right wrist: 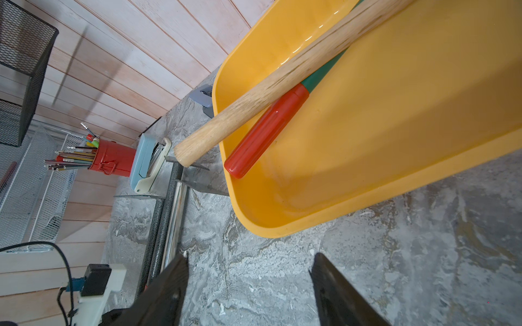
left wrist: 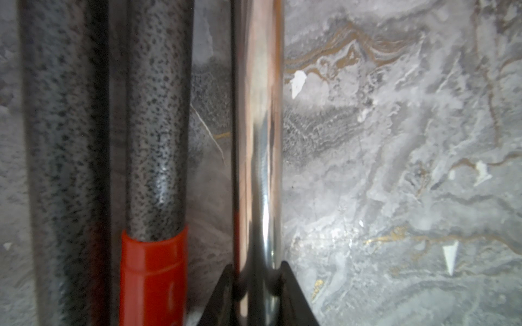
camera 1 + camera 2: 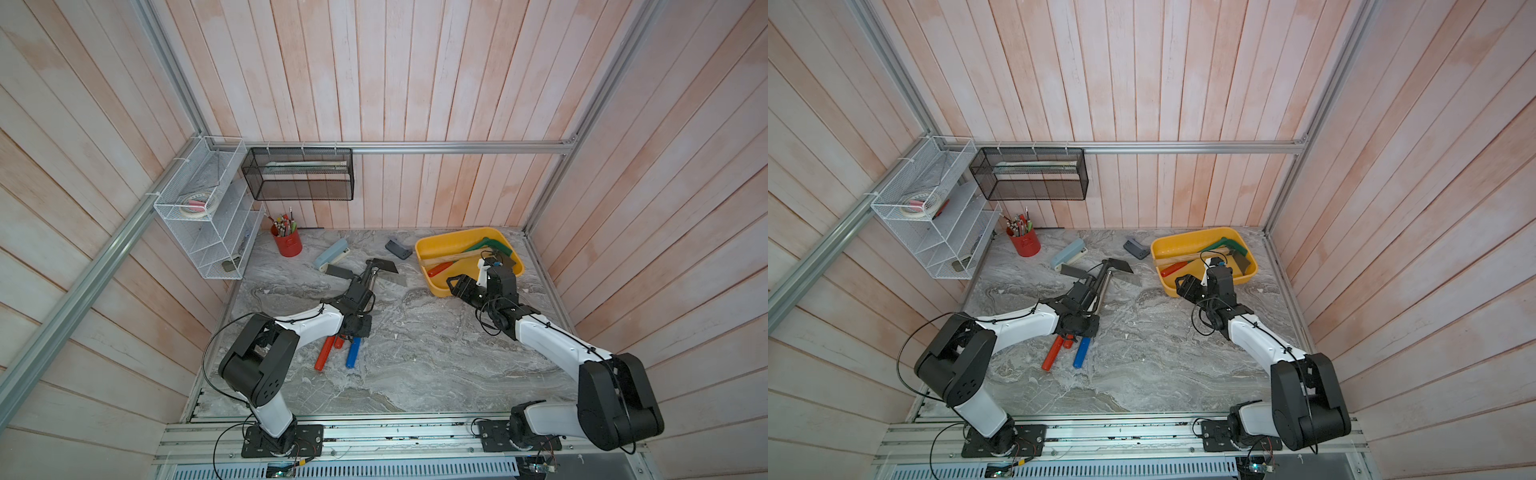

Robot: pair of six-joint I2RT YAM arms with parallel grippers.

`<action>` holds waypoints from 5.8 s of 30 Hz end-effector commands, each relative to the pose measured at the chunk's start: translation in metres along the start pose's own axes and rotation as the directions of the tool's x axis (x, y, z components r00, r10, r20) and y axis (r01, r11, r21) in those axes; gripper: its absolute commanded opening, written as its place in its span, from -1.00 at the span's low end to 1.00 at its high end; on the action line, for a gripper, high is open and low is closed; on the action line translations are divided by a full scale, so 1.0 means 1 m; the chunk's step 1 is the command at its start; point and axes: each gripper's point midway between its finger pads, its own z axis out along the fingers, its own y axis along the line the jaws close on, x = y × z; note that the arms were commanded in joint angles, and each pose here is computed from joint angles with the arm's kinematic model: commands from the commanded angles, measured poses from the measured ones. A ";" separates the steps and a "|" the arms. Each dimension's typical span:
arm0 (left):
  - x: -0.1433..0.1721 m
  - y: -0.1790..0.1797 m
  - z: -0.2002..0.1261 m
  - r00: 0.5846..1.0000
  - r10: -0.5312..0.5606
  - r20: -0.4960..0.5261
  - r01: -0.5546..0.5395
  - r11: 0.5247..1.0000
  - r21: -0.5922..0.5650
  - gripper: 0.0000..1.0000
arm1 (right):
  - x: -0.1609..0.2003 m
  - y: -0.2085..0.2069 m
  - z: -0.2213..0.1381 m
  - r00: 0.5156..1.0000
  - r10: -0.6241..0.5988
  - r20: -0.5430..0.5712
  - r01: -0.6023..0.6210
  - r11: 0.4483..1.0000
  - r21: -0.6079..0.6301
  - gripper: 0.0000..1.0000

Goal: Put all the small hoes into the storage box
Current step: Pick up the hoe from the center of the board.

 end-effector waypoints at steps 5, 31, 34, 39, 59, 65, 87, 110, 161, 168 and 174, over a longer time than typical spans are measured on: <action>0.002 -0.004 -0.011 1.000 0.028 0.010 -0.028 0.999 0.022 -1.00 | 0.003 0.009 0.004 1.000 0.002 -0.028 -0.003 1.000 -0.017 0.42; -0.017 -0.019 -0.041 0.994 0.022 0.105 -0.033 0.994 0.100 -1.00 | 0.040 0.036 0.021 0.991 0.003 -0.136 -0.017 0.995 -0.101 0.42; -0.019 -0.019 -0.045 0.993 0.018 0.116 -0.031 0.994 0.107 -1.00 | 0.043 0.039 0.022 0.990 0.000 -0.144 -0.015 0.994 -0.105 0.42; -0.020 -0.020 -0.047 0.992 0.017 0.123 -0.030 0.994 0.108 -1.00 | 0.047 0.046 0.025 0.988 -0.005 -0.157 -0.014 0.993 -0.119 0.41; -0.030 -0.026 -0.059 0.986 -0.007 0.168 -0.017 0.990 0.143 -1.00 | 0.077 0.083 0.037 0.970 0.016 -0.244 -0.067 0.977 -0.202 0.41; -0.031 -0.028 -0.060 0.985 -0.013 0.174 -0.014 0.987 0.158 -1.00 | 0.092 0.095 0.047 0.960 0.030 -0.280 -0.095 0.971 -0.220 0.40; -0.032 -0.033 -0.059 0.987 -0.028 0.161 -0.001 0.984 0.180 -1.00 | 0.138 0.140 0.075 0.909 0.103 -0.404 -0.236 0.926 -0.294 0.39; -0.027 -0.034 -0.058 0.989 -0.025 0.148 -0.002 0.983 0.184 -1.00 | 0.185 0.160 0.102 0.861 0.130 -0.491 -0.306 0.905 -0.296 0.34; -0.026 -0.041 -0.051 0.992 -0.014 0.124 -0.013 0.976 0.216 -1.00 | 0.210 0.167 0.130 0.828 0.182 -0.530 -0.379 0.879 -0.290 -0.08; -0.024 -0.041 -0.050 0.993 -0.014 0.120 -0.012 0.977 0.214 -1.00 | 0.212 0.166 0.130 0.823 0.188 -0.536 -0.387 0.876 -0.287 -0.19; -0.024 -0.041 -0.051 0.993 -0.013 0.120 -0.013 0.976 0.215 -1.00 | 0.213 0.166 0.130 0.822 0.189 -0.537 -0.390 0.874 -0.289 -0.32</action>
